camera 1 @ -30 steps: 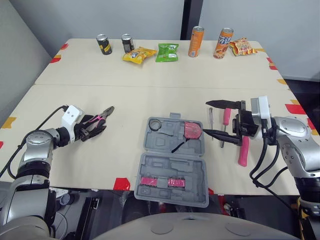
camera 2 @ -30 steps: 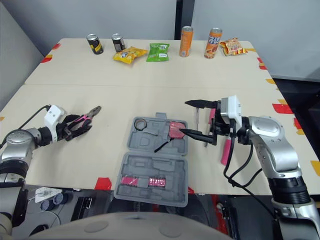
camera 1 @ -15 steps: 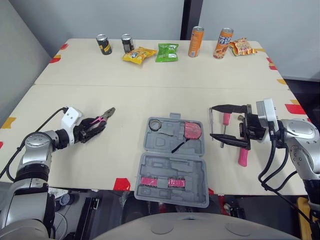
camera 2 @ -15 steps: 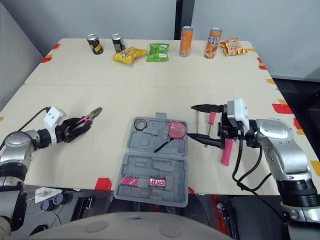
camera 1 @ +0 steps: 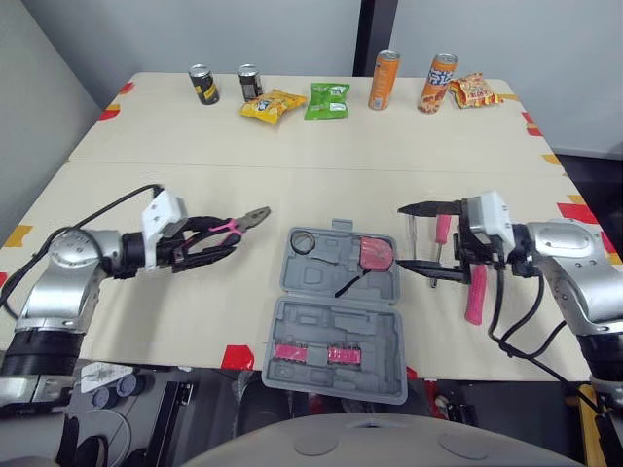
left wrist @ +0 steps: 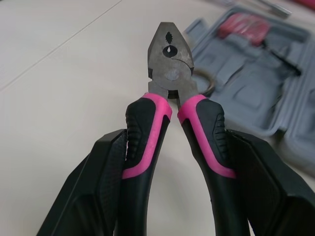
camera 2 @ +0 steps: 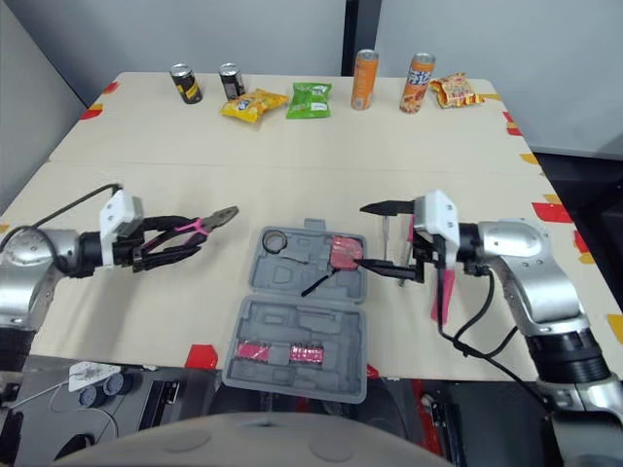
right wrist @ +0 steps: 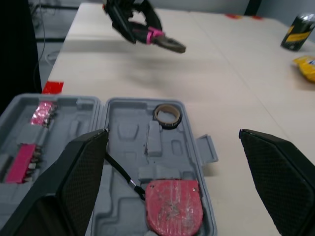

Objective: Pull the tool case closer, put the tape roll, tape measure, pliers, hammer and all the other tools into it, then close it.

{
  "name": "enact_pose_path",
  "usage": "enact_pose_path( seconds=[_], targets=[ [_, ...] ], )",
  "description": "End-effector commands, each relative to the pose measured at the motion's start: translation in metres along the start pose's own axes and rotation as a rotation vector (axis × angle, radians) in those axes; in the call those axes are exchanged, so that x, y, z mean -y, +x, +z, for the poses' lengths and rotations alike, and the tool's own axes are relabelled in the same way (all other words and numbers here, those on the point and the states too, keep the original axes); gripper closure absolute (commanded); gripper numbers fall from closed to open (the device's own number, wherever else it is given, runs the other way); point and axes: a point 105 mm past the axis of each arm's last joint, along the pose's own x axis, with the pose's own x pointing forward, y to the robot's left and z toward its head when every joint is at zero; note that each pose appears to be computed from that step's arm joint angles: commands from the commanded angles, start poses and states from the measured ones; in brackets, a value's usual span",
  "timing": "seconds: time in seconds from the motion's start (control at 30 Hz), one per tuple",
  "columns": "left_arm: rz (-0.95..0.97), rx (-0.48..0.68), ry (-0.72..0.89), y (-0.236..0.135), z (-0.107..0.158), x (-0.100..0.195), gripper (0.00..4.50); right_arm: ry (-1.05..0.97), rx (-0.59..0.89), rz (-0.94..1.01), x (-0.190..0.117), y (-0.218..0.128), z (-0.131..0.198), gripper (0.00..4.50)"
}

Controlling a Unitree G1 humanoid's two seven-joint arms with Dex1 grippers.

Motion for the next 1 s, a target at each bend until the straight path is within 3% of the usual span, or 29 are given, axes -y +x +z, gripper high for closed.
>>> enact_pose_path(
  seconds=[0.03, 0.43, 0.9, 1.0],
  targets=[
    [-0.115, -0.012, 0.118, 0.02, 0.031, 0.006, 1.84, -0.091, -0.079, -0.047, 0.017, 0.016, 0.009, 0.0],
    [-0.332, -0.008, 0.252, 0.088, 0.074, 0.023, 1.84, -0.153, -0.154, 0.039, 0.02, 0.059, 0.031, 0.0],
    [-0.343, 0.006, 0.267, 0.114, 0.085, 0.028, 1.84, -0.103, -0.35, 0.048, 0.016, 0.076, 0.019, 0.0],
    [-0.339, 0.012, 0.264, 0.115, 0.086, 0.028, 1.84, -0.098, -0.362, 0.059, 0.015, 0.076, 0.018, 0.78]
  ],
)
